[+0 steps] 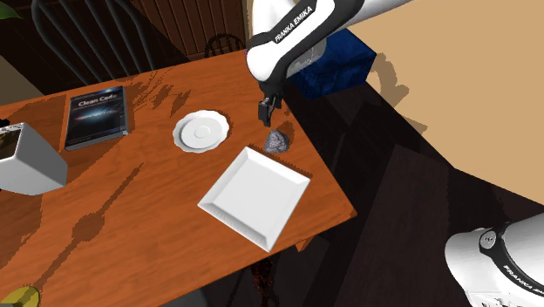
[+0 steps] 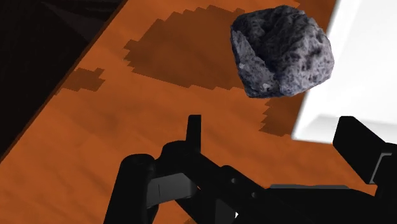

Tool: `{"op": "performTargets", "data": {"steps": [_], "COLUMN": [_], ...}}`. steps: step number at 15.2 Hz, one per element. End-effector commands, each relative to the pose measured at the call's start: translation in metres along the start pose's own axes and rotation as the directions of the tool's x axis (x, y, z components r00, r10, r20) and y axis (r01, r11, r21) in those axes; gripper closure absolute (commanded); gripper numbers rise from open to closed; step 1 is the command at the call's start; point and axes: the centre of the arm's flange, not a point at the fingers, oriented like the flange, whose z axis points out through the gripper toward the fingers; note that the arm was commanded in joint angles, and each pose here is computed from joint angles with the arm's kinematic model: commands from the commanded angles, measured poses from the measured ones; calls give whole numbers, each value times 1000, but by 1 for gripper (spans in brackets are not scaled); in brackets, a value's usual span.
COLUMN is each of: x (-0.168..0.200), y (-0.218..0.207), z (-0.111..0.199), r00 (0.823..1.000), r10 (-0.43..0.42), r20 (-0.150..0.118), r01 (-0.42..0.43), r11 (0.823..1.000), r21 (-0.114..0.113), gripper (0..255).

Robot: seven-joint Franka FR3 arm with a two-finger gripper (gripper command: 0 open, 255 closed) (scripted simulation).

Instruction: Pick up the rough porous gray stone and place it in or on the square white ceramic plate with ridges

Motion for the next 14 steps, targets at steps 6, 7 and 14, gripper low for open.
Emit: {"op": "performTargets", "data": {"steps": [6,7,14], "x": [13,12,11], "y": [16,16,15], "z": [41,46,55], "r00": [995,995,995], "r10": [-29,-29,-29], "r20": [100,100,100], "r01": [20,21,21], "r11": [996,996,996], "r21": [81,81,81], "gripper": [0,0,0]}}
